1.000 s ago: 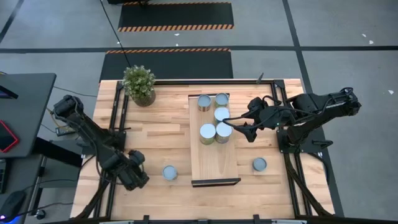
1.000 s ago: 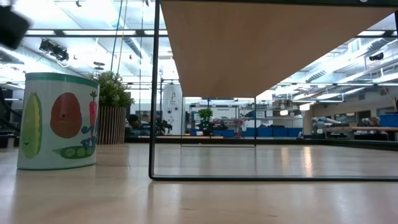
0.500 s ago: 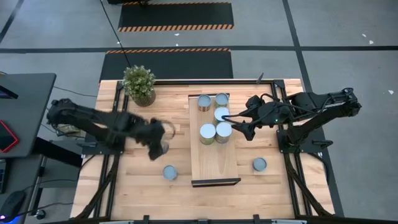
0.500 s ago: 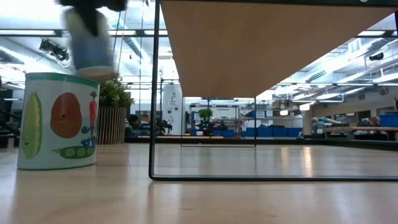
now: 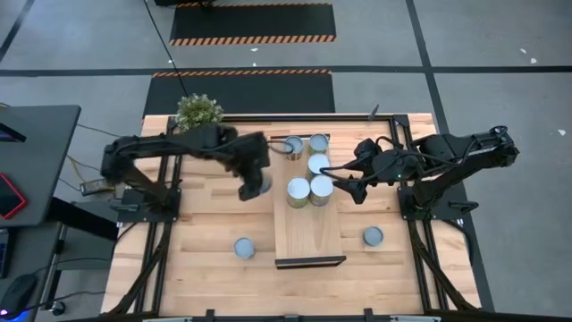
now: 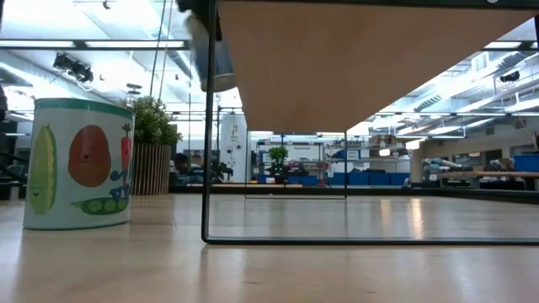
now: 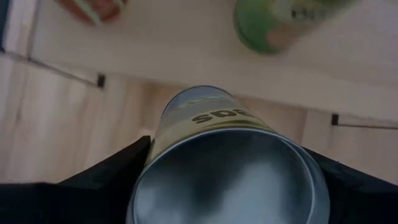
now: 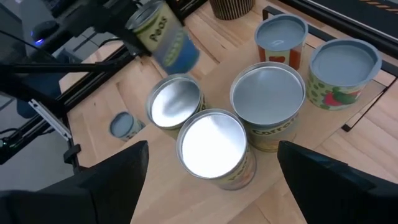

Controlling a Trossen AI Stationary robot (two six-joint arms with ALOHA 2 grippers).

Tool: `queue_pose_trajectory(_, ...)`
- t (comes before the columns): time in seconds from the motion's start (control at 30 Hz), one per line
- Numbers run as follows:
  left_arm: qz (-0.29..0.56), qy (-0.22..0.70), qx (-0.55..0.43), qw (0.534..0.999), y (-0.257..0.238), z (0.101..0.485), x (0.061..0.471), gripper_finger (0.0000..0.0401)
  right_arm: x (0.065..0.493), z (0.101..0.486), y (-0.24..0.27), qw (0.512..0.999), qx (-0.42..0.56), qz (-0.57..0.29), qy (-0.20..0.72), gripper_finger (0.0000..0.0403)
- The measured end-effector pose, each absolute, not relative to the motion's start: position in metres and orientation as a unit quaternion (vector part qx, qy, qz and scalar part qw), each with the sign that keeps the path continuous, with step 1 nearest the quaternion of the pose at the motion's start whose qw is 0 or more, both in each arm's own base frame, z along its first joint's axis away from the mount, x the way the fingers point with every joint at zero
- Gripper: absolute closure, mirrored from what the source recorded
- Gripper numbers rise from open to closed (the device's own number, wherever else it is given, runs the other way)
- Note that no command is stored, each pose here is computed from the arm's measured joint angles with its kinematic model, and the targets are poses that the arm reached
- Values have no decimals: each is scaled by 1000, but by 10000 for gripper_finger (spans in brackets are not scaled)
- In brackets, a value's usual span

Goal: Pick and place cans onto a shelf
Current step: Put the canned green peas on the shelf

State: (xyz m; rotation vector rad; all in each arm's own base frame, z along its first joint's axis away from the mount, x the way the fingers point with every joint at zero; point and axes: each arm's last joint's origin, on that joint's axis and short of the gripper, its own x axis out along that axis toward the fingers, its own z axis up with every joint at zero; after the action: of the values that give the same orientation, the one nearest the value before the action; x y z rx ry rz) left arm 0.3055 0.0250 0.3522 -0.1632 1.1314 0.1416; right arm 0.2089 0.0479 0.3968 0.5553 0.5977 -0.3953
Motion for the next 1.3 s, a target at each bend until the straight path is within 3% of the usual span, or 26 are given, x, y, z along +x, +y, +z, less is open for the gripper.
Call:
queue_pose_trajectory(0.33,47,519,-57,852,55,370,348,83,209,397,48,898,270,-192,288,39)
queue_pose_trajectory(0.77,4,543,-44,838,59,341,373,81,209,397,48,899,268,-193,287,39)
queue_pose_trajectory(1.0,-3,523,-16,852,56,339,382,45,209,397,48,900,265,-194,286,39)
queue_pose_trajectory(1.3,-3,508,-7,861,58,339,386,26,209,397,48,902,261,-197,283,39)
